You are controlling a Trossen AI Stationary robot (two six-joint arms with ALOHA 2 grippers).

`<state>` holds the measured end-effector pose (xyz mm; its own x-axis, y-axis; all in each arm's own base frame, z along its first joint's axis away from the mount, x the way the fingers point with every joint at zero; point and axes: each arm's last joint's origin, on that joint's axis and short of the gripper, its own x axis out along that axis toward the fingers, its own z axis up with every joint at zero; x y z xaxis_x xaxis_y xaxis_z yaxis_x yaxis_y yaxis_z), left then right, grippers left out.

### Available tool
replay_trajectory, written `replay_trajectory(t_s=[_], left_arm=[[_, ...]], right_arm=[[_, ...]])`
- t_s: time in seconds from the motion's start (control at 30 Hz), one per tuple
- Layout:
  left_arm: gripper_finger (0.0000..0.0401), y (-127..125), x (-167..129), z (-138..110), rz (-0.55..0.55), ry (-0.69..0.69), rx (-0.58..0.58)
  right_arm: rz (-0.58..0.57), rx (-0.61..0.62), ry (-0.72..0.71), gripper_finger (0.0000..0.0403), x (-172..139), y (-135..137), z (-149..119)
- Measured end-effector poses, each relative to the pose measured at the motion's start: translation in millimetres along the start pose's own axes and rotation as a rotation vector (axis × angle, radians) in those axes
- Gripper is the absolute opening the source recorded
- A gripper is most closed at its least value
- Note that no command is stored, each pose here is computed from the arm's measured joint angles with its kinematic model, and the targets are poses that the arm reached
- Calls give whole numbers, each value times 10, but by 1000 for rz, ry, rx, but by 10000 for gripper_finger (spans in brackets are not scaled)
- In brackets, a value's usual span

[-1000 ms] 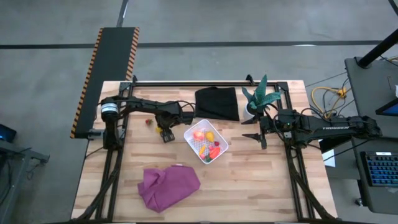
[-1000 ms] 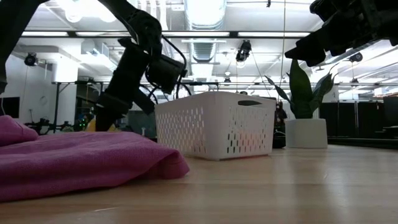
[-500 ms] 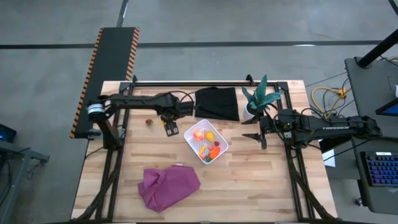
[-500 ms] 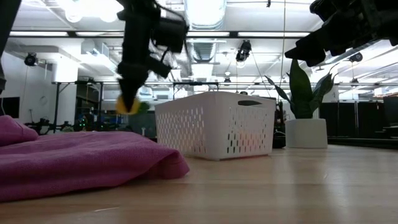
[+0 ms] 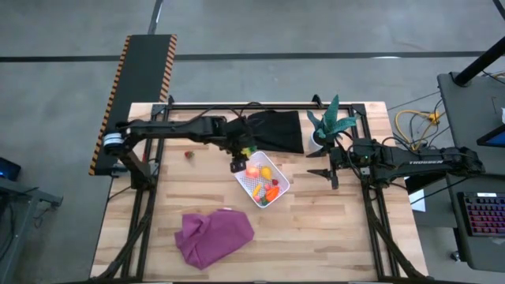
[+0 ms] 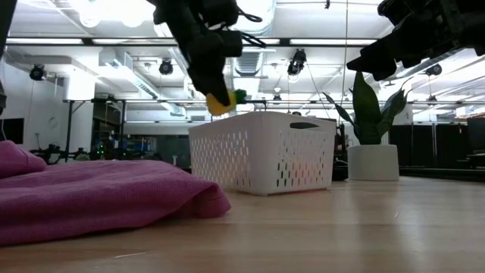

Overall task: Pick and placing Produce into tupperware
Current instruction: Put the pineapple into the white bin

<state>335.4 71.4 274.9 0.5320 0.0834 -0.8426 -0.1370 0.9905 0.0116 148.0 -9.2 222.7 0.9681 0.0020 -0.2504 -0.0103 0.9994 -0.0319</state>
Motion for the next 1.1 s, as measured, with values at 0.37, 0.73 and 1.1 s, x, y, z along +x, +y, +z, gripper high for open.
replay_trajectory(t_s=[0.37, 0.73, 1.1], left_arm=[[201, -81, 367, 44, -48, 7, 44], [201, -142, 501, 134, -73, -75, 58], [201, -154, 779, 94, -74, -42, 54]], right_arm=[[0, 0, 0, 241, 0, 1, 0], [0, 0, 0, 242, 0, 0, 0], [1, 0, 7, 241, 0, 1, -6]])
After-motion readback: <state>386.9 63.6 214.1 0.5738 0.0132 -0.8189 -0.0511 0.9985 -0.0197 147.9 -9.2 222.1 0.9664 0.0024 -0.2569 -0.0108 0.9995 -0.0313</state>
